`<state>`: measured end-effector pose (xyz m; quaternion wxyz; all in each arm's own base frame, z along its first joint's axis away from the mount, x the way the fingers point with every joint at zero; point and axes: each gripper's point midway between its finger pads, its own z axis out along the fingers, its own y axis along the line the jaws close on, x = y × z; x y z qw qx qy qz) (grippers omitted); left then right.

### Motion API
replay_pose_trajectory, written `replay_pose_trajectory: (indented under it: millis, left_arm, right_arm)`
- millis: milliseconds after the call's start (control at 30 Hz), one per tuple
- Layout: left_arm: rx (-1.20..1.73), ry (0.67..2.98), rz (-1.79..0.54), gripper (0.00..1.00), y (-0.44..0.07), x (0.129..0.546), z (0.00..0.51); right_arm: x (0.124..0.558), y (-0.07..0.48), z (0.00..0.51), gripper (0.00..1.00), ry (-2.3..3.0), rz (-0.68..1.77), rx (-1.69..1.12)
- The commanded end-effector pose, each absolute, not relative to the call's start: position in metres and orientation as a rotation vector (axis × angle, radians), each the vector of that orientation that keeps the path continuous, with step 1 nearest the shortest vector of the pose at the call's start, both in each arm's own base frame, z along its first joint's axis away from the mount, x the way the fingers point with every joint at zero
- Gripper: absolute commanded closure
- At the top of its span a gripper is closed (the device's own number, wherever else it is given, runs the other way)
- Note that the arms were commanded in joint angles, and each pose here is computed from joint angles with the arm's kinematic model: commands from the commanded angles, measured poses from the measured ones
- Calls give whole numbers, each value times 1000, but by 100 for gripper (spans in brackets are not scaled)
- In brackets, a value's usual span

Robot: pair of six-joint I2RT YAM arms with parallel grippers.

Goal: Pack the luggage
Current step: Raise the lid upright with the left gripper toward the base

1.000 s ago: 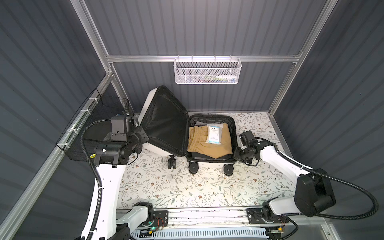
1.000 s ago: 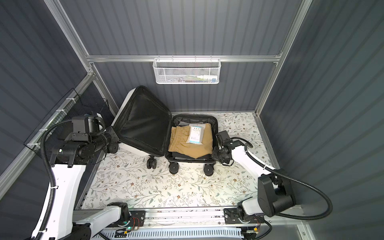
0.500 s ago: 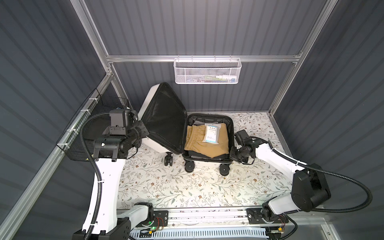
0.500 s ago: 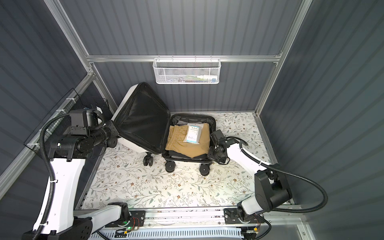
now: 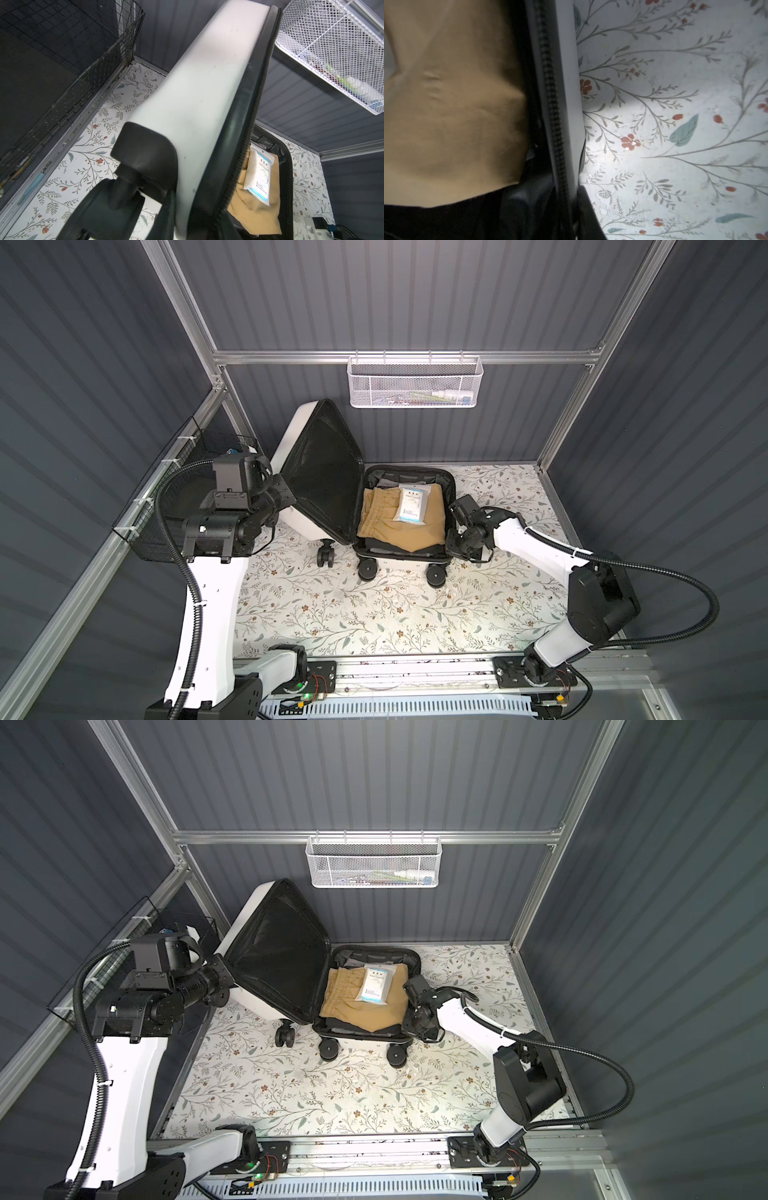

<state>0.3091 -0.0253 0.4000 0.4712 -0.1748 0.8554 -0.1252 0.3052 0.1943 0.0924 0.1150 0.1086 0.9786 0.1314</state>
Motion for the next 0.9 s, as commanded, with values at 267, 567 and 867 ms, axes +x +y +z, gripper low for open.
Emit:
replay_pose_trajectory:
  millis: [267,567,867]
  left_arm:
    - [-204,1771,-1085,99,-119,282,521]
    - [-171,1735,-1165,97,-128,277,537]
    - [-87,1740,-1192,96,-154,271,544]
  right_arm:
    - [325,323,166,100,2609,932,-136]
    - [324,323,162,100,2618,927,-142]
    - [324,323,153,100,2639,916,-137]
